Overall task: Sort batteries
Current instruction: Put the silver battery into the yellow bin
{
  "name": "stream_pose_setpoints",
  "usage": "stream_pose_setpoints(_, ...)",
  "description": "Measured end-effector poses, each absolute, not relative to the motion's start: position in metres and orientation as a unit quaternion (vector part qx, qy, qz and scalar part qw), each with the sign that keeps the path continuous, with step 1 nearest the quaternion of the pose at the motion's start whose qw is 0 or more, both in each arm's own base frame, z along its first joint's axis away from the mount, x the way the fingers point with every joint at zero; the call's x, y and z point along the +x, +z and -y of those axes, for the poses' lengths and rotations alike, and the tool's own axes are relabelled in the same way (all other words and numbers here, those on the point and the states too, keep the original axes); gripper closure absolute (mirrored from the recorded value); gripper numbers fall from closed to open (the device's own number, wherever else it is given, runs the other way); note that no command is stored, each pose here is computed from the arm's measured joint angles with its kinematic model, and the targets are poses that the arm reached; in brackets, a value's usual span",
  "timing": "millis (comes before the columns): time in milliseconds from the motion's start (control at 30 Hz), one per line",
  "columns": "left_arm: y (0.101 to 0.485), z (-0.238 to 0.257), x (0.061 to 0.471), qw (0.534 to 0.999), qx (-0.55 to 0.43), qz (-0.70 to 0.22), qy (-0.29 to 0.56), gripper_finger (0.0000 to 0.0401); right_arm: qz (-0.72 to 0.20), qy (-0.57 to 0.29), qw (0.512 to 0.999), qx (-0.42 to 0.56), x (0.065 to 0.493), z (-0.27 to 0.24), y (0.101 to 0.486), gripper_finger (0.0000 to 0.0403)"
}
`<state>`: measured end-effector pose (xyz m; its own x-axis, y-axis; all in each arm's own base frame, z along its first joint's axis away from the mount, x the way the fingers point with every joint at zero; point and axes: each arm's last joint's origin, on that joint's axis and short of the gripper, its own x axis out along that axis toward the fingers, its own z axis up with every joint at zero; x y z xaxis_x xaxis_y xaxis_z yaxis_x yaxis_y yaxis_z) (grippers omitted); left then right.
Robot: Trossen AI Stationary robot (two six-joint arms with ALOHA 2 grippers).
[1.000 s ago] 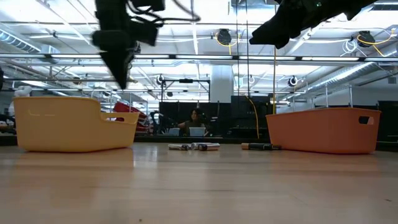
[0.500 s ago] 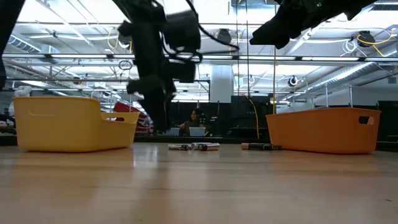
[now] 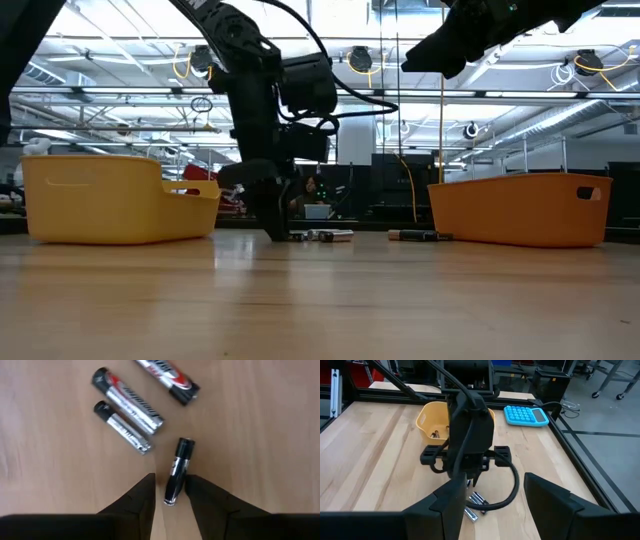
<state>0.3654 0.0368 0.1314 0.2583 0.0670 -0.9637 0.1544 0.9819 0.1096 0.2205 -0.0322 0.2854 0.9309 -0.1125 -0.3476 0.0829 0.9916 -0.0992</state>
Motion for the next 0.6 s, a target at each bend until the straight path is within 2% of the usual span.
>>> stream_pose_setpoints(67, 0.126, -0.033, 0.365, 0.777, 0.108, -0.619, -0.038, 0.0302, -0.18, -0.05, 0.982, -0.041, 0.22, 0.032, 0.285, 0.0213)
stream_pose_setpoints(167, 0.126, -0.029, 0.364, 0.765, 0.127, -0.63, -0.04, 0.0371, -0.18, -0.05, 0.981, -0.041, 0.22, 0.032, 0.285, 0.0213)
stream_pose_setpoints(200, 0.129, -0.027, 0.363, 0.763, 0.128, -0.633, -0.04, 0.0381, -0.181, -0.05, 0.981, -0.041, 0.22, 0.032, 0.285, 0.0213)
stream_pose_setpoints(267, 0.141, -0.024, 0.363, 0.756, 0.131, -0.641, -0.028, 0.0381, -0.182, -0.049, 0.981, -0.042, 0.22, 0.032, 0.285, 0.0213)
stream_pose_setpoints(333, 0.154, -0.018, 0.355, 0.725, 0.139, -0.674, -0.017, 0.0381, -0.182, -0.049, 0.981, -0.043, 0.22, 0.032, 0.285, 0.0213)
stream_pose_setpoints(367, 0.166, -0.015, 0.354, 0.724, 0.143, -0.675, -0.008, 0.0381, -0.182, -0.049, 0.981, -0.043, 0.22, 0.032, 0.285, 0.0213)
stream_pose_setpoints(433, 0.198, -0.009, 0.356, 0.753, 0.145, -0.642, 0.018, 0.0381, -0.184, -0.049, 0.981, -0.043, 0.22, 0.032, 0.284, 0.0213)
stream_pose_setpoints(500, 0.223, -0.005, 0.342, 0.752, 0.125, -0.646, 0.038, 0.0381, -0.185, -0.05, 0.98, -0.043, 0.22, 0.032, 0.284, 0.0213)
stream_pose_setpoints(600, 0.242, -0.003, 0.32, 0.737, 0.051, -0.669, 0.082, 0.0381, -0.188, -0.05, 0.98, -0.043, 0.22, 0.032, 0.284, 0.0213)
